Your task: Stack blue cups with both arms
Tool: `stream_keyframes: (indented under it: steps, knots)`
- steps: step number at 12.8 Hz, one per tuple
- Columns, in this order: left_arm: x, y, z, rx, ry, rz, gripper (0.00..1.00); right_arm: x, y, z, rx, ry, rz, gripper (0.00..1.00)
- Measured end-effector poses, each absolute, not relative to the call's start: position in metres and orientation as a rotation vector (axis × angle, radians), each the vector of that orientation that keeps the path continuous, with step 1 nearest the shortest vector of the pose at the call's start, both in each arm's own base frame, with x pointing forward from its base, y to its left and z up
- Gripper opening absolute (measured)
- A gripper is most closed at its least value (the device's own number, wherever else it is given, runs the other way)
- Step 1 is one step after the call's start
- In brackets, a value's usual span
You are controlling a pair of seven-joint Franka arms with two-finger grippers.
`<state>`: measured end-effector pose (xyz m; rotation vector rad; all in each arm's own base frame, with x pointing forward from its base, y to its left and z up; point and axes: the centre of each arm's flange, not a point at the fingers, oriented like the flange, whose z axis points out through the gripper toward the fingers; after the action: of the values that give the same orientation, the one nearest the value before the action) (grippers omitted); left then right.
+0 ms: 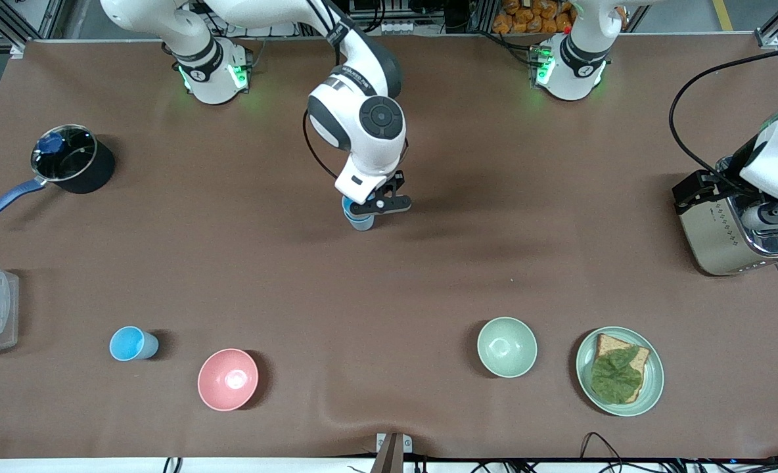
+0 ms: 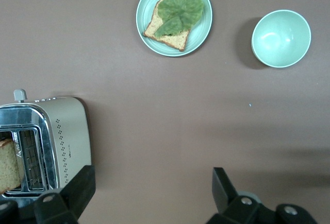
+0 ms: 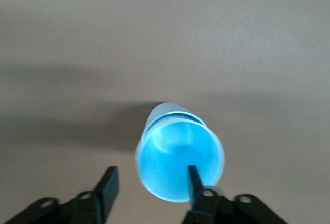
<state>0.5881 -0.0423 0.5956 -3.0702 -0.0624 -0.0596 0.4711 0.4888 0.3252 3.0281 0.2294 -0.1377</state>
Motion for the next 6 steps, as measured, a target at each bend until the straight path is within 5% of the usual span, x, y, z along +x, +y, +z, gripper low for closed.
stream_keyframes:
  steps: [3, 6]
  knots:
    - [0.586, -0.046, 0.596, -3.108, -0.069, -0.046, 1.00, 0.529, 0.425, 0.363, 3.045, 0.160, -0.140, 1.00]
    - [0.585, -0.047, 0.598, -3.110, -0.068, -0.050, 1.00, 0.577, 0.314, 0.412, 3.037, 0.204, -0.227, 1.00]
